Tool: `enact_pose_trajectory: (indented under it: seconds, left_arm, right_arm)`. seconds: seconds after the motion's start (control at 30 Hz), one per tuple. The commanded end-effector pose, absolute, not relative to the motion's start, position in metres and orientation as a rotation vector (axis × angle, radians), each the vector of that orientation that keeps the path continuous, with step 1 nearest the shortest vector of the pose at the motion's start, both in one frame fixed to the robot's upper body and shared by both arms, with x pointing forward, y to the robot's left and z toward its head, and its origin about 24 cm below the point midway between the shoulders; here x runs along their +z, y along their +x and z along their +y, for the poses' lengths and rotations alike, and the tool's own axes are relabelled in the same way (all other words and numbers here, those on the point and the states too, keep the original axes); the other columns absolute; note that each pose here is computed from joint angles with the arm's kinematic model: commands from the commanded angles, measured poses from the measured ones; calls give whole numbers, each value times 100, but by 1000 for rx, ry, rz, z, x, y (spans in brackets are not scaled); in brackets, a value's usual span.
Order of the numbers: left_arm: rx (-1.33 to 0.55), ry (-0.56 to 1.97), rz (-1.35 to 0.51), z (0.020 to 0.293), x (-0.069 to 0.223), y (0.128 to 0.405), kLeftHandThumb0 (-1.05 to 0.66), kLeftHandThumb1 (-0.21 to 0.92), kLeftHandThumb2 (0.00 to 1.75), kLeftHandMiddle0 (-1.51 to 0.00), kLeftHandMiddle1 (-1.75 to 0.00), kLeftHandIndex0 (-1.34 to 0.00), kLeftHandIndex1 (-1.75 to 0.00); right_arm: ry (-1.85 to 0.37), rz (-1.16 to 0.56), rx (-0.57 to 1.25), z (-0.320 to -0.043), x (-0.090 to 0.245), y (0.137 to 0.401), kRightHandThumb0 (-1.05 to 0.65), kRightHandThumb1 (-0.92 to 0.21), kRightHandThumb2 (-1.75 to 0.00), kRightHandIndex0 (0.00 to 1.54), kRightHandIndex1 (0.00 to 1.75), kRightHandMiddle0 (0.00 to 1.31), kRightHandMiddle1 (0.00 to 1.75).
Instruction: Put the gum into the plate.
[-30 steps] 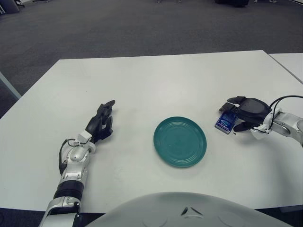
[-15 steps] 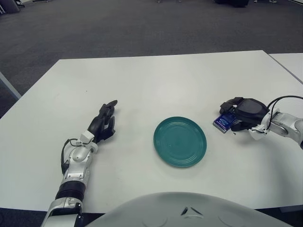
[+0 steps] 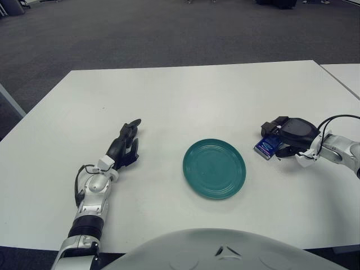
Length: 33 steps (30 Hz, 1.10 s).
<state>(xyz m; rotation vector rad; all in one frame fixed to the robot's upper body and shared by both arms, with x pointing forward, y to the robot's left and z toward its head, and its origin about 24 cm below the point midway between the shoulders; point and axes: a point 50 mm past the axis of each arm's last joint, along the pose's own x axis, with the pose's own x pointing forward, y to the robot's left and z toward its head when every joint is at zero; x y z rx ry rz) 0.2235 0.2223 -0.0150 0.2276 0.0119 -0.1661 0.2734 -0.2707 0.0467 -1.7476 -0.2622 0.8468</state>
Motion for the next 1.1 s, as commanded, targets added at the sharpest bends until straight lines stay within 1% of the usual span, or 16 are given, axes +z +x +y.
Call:
enact_pose_trajectory:
  seconds: [0.0,0.07,0.13,0.2,0.27,0.33,0.47,0.67,0.93,1.07]
  left_arm:
    - [-166,231,28,221,-17,223,-97,92,89,-17,0,0,-51]
    - [-166,231,28,221,-17,224,-97,92,89,-17,0,0,-51]
    - [-166,231,28,221,-17,224,-97,92,89,-17,0,0,-51]
    - [-166,231,28,221,-17,224,-97,92,89,-17,0,0,-51]
    - [-166,231,28,221,-17,224,-97,92,89,-17,0,0,-51]
    - [-166,231,28,221,-17,224,-97,92,89,-17,0,0,-51]
    - [-166,231,28,220,-16,226,-97,92,89,-17,0,0,-51]
    - [-166,231,29,221,-17,225,-97,92,89,-17,0,0,-51]
    - [-166,231,28,220,-16,226,-97,92,89,-17,0,0,-51]
    - [-166,231,27,220,-16,226,-97,92,89,-17,0,0,-51]
  right_arm:
    - [-1722,-224,865,-269,33,266,-38,-71,-77,38,29,36,170]
    - [-1723,-268,841,-262,43,273,-38,-71,-77,38,30,36,170]
    - [-1732,-298,816,-257,54,281,-38,-70,-77,37,34,37,169]
    - [-1733,-291,790,-258,55,281,-38,-71,-76,35,36,36,170]
    - [-1716,-286,710,-258,60,285,-38,-70,-77,34,41,37,169]
    - [-1707,-286,668,-257,64,287,-38,-69,-79,33,44,38,169]
    - [-1628,-295,521,-248,93,300,-39,-67,-81,33,48,39,169]
    - [-1509,-320,374,-230,122,306,-40,-63,-85,31,55,43,167]
    - [-1475,-388,325,-209,143,310,-40,-62,-85,34,58,46,164]
    - [-1449,-414,317,-197,148,311,-40,-62,-84,35,62,47,162]
